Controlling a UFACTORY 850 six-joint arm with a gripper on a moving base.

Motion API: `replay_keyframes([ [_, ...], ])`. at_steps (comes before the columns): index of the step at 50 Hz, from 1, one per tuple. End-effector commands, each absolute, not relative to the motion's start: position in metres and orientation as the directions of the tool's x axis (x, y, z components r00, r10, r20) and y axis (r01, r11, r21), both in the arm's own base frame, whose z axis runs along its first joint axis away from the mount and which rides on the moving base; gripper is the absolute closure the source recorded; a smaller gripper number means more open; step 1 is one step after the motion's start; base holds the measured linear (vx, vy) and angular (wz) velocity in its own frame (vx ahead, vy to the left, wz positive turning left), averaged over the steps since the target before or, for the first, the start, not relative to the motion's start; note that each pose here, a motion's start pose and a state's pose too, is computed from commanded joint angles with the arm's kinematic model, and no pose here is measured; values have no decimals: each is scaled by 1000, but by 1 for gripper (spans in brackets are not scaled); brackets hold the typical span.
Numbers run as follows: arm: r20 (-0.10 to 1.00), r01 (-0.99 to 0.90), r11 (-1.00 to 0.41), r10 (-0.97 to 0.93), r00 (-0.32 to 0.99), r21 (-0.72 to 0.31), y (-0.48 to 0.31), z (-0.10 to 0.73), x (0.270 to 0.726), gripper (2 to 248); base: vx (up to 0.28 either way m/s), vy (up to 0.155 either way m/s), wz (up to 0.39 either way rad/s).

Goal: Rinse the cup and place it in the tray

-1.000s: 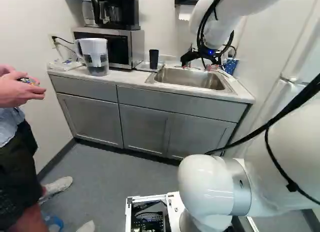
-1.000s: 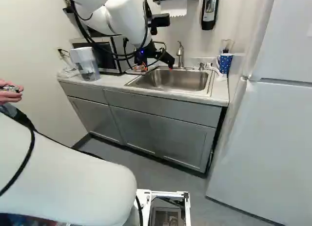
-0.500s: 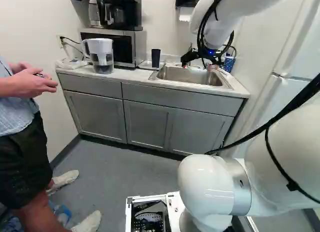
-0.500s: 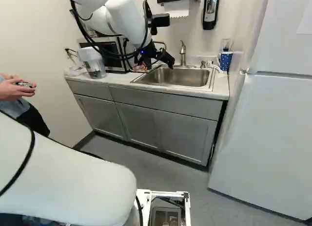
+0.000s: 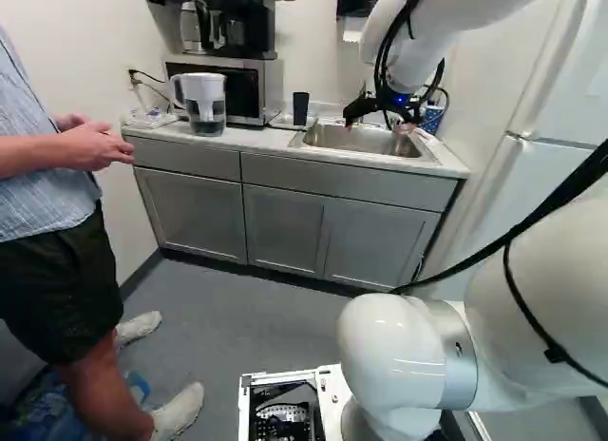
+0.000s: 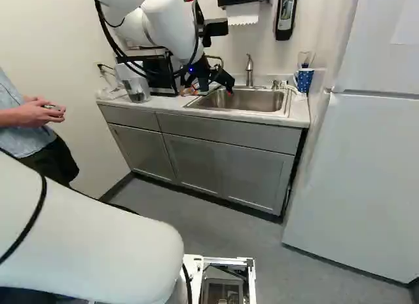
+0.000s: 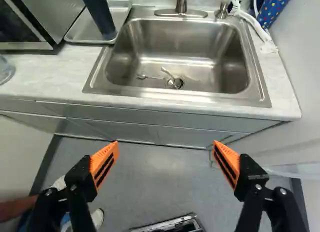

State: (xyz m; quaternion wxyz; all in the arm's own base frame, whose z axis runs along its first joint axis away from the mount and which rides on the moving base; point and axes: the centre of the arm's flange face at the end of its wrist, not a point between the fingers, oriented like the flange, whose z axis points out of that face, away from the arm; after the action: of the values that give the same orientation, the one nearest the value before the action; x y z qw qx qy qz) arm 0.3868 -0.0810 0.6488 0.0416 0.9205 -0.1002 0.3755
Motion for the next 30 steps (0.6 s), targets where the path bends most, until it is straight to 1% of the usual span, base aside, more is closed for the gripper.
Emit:
replay_keyframes([
  [30, 700, -216, -976, -153, 698, 1, -81, 649, 387, 3, 3, 0, 1],
])
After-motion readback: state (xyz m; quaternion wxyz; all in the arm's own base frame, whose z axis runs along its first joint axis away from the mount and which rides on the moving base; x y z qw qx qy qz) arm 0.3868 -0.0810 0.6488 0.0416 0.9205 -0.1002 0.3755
